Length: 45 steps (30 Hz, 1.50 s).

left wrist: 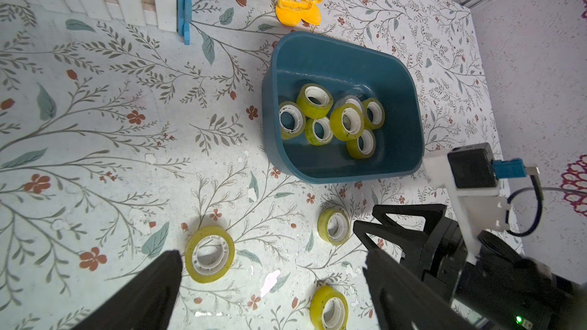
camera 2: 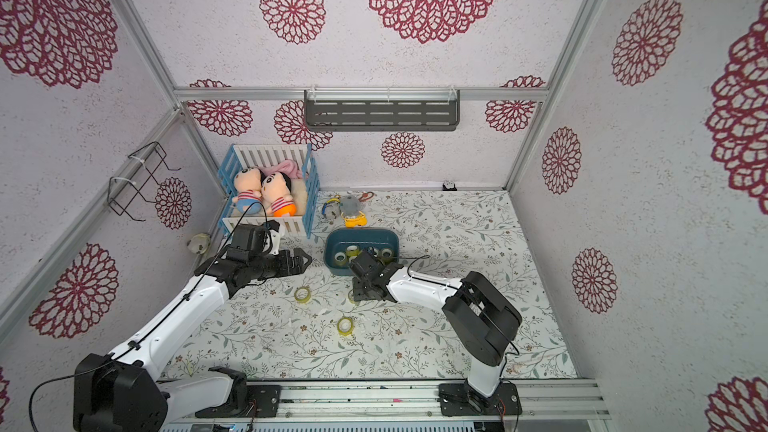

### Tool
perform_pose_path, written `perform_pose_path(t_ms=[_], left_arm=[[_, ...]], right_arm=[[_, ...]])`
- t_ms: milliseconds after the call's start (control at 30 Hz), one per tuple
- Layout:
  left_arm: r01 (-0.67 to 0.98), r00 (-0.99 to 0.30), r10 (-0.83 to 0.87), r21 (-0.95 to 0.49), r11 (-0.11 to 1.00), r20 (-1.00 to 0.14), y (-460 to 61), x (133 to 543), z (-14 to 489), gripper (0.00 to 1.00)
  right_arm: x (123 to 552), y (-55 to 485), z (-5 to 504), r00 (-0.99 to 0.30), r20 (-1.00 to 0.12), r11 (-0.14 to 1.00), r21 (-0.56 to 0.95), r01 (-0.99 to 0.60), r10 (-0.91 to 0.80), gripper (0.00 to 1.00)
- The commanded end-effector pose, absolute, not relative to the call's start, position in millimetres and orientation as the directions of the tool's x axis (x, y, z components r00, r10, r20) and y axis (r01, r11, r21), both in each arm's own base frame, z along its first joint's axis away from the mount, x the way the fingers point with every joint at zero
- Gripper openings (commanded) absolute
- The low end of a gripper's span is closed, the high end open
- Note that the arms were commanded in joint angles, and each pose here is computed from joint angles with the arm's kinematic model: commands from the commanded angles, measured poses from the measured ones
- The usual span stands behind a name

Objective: Put the transparent tape into the storage box
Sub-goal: Pick up the tape at the center of the board.

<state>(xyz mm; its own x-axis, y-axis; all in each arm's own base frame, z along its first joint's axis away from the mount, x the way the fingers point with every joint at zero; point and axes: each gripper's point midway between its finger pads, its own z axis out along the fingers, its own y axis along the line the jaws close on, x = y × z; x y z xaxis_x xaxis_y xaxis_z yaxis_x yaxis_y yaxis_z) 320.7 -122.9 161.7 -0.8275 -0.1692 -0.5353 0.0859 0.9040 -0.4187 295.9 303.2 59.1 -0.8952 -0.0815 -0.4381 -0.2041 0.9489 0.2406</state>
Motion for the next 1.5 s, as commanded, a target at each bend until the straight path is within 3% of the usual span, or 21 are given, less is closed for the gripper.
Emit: perform_pose_path(t_ms=[0,633,700,867,967,1167,1300,1467], left_arm=[[0.101,-0.805,-0.169,-0.411,0.906,-0.569,-120.6,322.8,175.3,0.97],[0.103,-0.802,-0.171,-0.414,0.905,-0.573,-120.9,323.3,176.5,0.97],[0.102,-0.801,-0.172,-0.413,0.905,-0.574,-120.5,323.2,176.5,0.97],[0.102,-0.8,-0.172,-0.411,0.906,-0.576,-120.0,322.6,177.4,0.97],[0.102,-0.798,-0.171,-0.41,0.907,-0.578,-119.8,322.6,177.9,0.97],[0.108,-0.792,-0.17,-0.409,0.906,-0.586,-119.7,322.3,181.0,0.97],[0.131,-0.779,-0.175,-0.43,0.893,-0.602,-123.1,319.1,193.2,0.97],[0.25,-0.631,-0.229,-0.473,0.845,-0.741,-126.1,302.4,237.2,0.97]], right_arm=[[307.4,316.2,68.5,-0.88,-0.467,0.937,0.265,-0.228,-0.082,0.56],[302.0,281.4,20.7,-0.904,-0.393,0.981,0.018,-0.192,-0.17,0.51],[301.4,281.2,17.1,-0.904,-0.389,0.98,0.01,-0.199,-0.179,0.45],[299.7,281.6,14.7,-0.902,-0.389,0.979,0.0,-0.204,-0.188,0.13],[301.5,281.9,25.0,-0.89,-0.42,0.979,0.018,-0.201,-0.175,0.0],[303.4,277.8,64.6,-0.847,-0.516,0.978,0.078,-0.193,-0.126,0.0],[302.4,283.6,114.3,-0.778,-0.624,0.949,0.201,-0.241,-0.066,0.0],[308.9,287.0,176.6,-0.7,-0.714,0.9,0.301,-0.314,-0.006,0.0]])
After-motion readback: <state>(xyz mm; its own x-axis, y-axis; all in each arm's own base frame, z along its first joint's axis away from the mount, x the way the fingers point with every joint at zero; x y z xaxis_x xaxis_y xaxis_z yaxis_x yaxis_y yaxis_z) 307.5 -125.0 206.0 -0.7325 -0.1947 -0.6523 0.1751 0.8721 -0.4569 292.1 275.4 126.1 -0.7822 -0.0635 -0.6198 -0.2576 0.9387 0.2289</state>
